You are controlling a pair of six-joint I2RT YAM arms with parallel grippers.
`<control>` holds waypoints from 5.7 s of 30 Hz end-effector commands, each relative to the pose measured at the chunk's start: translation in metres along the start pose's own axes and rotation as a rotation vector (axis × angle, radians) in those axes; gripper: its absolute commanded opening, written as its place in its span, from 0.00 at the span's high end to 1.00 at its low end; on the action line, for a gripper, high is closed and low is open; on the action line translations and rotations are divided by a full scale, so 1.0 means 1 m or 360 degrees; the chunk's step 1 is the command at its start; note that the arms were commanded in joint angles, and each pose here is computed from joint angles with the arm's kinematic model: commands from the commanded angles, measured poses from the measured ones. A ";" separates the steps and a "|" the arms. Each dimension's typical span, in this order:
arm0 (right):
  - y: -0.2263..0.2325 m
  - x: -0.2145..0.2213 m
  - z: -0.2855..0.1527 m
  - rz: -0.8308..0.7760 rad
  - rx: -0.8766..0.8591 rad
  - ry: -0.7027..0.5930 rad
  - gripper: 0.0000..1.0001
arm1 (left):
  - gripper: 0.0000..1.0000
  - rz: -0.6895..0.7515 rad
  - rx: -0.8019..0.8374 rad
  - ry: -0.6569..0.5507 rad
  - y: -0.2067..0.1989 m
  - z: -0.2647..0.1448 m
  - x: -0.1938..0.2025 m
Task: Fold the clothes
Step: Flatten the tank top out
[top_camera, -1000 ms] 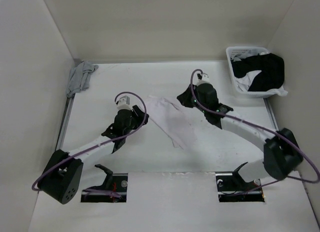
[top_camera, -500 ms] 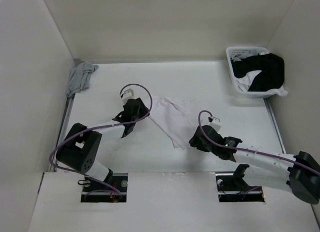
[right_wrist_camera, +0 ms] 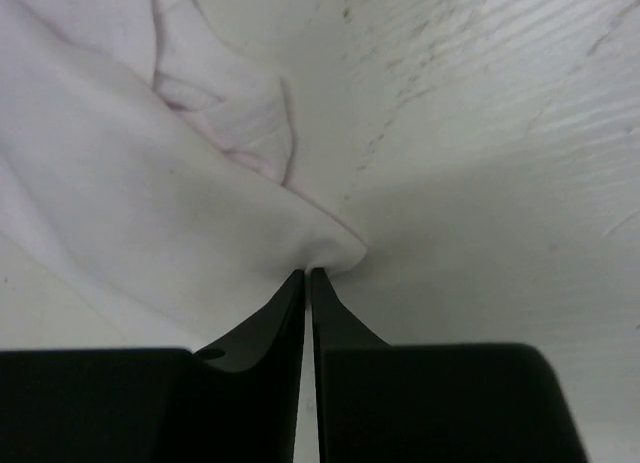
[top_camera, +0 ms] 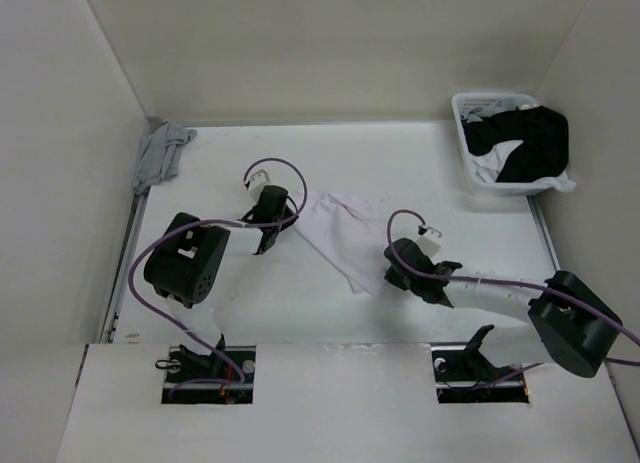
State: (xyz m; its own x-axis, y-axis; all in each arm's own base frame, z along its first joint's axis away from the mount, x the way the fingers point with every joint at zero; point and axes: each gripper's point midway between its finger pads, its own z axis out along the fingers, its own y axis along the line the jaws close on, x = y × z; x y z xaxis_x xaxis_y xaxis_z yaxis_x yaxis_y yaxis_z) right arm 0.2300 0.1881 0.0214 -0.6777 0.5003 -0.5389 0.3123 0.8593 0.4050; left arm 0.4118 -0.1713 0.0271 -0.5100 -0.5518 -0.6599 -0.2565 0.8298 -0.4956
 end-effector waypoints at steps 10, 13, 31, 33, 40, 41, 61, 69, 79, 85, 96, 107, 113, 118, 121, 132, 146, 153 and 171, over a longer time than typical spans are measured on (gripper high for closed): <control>0.053 -0.098 -0.072 -0.0156 -0.0343 -0.0467 0.99 | 1.00 -0.0112 0.0378 -0.0212 -0.054 -0.108 -0.062; 0.058 -0.105 -0.117 -0.0209 -0.0490 -0.0483 0.98 | 1.00 -0.0084 0.0399 -0.0226 -0.044 -0.157 -0.067; 0.126 -0.116 -0.147 -0.0343 -0.0944 -0.0334 0.99 | 0.99 0.0020 0.0456 -0.0106 -0.053 -0.206 -0.108; 0.143 -0.142 -0.145 -0.0329 -0.0980 -0.0425 0.99 | 1.00 -0.0049 0.0492 -0.0175 -0.065 -0.202 -0.128; 0.236 -0.263 -0.268 -0.0509 -0.1238 -0.0930 0.99 | 1.00 -0.0165 0.0890 -0.0615 -0.170 -0.276 -0.249; 0.240 -0.256 -0.295 -0.0562 -0.1294 -0.0972 0.99 | 0.99 -0.0167 0.0919 -0.0694 -0.171 -0.292 -0.257; 0.059 -0.021 -0.089 -0.0341 -0.0541 -0.0227 0.73 | 0.58 -0.0188 0.0224 -0.0299 0.017 -0.146 -0.069; 0.017 -0.144 -0.037 0.0176 -0.0353 -0.0515 0.78 | 0.60 0.0402 0.0319 -0.0136 -0.133 -0.059 -0.046; 0.029 -0.119 0.018 0.0065 -0.0344 -0.0288 0.58 | 0.76 0.0788 0.0113 0.0097 -0.163 0.057 -0.004; 0.030 -0.102 0.030 0.0023 -0.0319 -0.0209 0.49 | 0.77 0.0882 0.0048 0.0098 -0.159 0.066 0.009; 0.030 -0.067 0.030 0.0057 -0.0368 -0.0036 0.49 | 0.70 0.0808 0.0132 0.0136 -0.159 0.038 0.023; 0.034 -0.049 0.023 0.0069 -0.0354 0.0011 0.52 | 0.66 0.0691 0.0203 0.0183 -0.152 0.009 0.032; 0.024 -0.049 0.018 0.0025 -0.0278 -0.0032 0.52 | 0.64 0.0638 0.0268 0.0146 -0.157 0.006 0.029; 0.021 -0.042 0.023 0.0013 -0.0252 0.0005 0.57 | 0.72 0.0635 0.0293 0.0217 -0.154 0.014 0.041; 0.023 -0.038 0.021 0.0002 -0.0264 0.0021 0.48 | 0.72 0.0598 0.0282 0.0229 -0.149 0.015 0.041; 0.032 -0.031 0.021 -0.0024 -0.0286 0.0052 0.90 | 1.00 0.0513 0.0372 0.0159 -0.160 -0.009 0.021; 0.056 -0.029 -0.057 -0.0270 -0.0592 -0.0039 0.95 | 1.00 0.0091 0.0592 -0.0017 -0.122 -0.119 -0.051; 0.065 0.036 -0.119 -0.0570 -0.0967 0.0203 0.90 | 1.00 -0.0108 0.0599 -0.0236 -0.013 -0.207 -0.067; 0.071 -0.056 0.011 -0.0402 -0.0330 -0.0007 0.39 | 0.69 -0.0433 0.0170 -0.0277 0.087 -0.200 -0.048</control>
State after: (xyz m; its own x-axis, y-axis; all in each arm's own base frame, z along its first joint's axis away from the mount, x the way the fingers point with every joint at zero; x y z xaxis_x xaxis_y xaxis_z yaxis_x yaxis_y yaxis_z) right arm 0.2672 0.2161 0.0640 -0.7565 0.2605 -0.5998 -0.0158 0.9096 0.4151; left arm 0.2413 -0.0620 0.1244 -0.3314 -0.7386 -0.5871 -0.2534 0.6691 -0.6987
